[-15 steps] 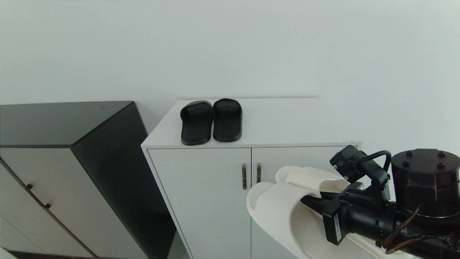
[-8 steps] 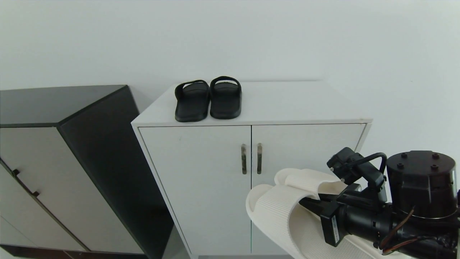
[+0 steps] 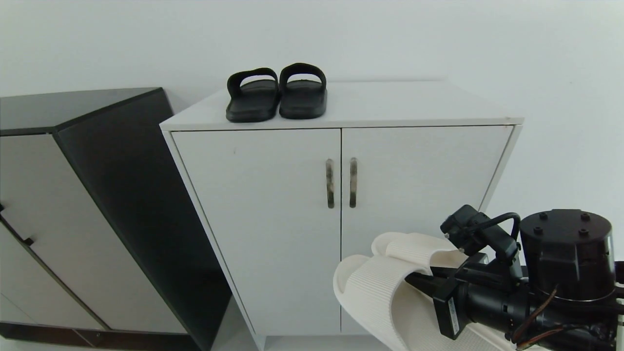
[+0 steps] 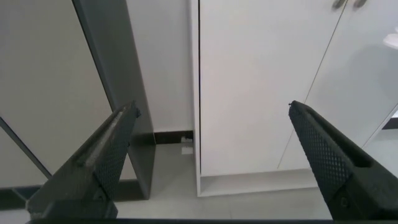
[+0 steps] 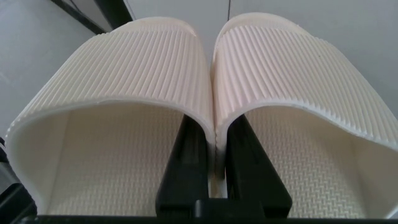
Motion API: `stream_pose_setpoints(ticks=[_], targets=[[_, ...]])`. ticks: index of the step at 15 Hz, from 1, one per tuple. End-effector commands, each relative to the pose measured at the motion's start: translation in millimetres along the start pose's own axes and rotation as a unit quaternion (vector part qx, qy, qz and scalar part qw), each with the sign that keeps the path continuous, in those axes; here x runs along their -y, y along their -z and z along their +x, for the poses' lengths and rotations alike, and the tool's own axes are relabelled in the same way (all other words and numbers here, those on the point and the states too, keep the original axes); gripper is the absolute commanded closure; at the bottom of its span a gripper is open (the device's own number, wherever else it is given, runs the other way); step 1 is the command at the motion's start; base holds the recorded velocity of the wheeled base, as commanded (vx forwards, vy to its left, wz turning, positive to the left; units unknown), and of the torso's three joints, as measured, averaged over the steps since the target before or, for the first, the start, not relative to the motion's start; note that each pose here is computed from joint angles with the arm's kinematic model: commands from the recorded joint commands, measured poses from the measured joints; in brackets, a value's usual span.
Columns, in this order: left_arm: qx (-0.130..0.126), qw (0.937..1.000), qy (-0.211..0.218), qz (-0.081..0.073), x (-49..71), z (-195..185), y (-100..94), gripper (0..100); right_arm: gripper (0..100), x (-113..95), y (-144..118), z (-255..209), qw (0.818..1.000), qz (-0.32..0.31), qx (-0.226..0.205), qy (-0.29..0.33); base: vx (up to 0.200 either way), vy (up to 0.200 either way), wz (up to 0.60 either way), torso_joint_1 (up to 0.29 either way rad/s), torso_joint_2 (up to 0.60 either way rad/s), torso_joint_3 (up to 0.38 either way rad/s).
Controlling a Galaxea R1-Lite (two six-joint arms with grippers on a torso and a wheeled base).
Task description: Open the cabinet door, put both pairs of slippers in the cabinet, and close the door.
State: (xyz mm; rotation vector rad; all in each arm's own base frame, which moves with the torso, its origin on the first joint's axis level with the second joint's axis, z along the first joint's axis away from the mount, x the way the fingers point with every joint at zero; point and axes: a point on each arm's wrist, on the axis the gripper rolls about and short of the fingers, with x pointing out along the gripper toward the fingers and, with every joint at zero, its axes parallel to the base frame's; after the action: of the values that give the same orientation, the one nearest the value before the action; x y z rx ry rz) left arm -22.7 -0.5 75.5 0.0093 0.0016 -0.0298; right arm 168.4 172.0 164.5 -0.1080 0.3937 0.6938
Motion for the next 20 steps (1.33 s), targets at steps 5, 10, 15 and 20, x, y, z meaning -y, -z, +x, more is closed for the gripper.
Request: stream_pose_setpoints(ticks=[5,10,15,20], targets=[[-0.010,0.9999,-0.003,-0.008,-0.2,1,-0.4,0,100,-4,1,-1,1.000,-0.011,0.000,-0.008,0.000,0.000,0.00,-0.065,0.44,0.373],[-0.074,0.9932,0.082,-0.036,2.1,35,-71.4,0,100,-6,3,-3,1.000,-0.013,0.009,-0.010,0.000,0.000,0.00,-0.009,0.21,0.205],[-0.132,0.9623,0.235,-0.039,12.7,125,-89.4,0,100,-6,3,-5,1.000,-0.013,0.010,-0.010,0.000,0.000,0.00,0.000,0.00,0.000],[-0.125,0.9259,0.356,-0.022,62.2,188,-98.6,0,100,-6,2,-5,1.000,-0.013,0.010,-0.012,0.000,0.000,0.00,0.000,0.00,0.000]])
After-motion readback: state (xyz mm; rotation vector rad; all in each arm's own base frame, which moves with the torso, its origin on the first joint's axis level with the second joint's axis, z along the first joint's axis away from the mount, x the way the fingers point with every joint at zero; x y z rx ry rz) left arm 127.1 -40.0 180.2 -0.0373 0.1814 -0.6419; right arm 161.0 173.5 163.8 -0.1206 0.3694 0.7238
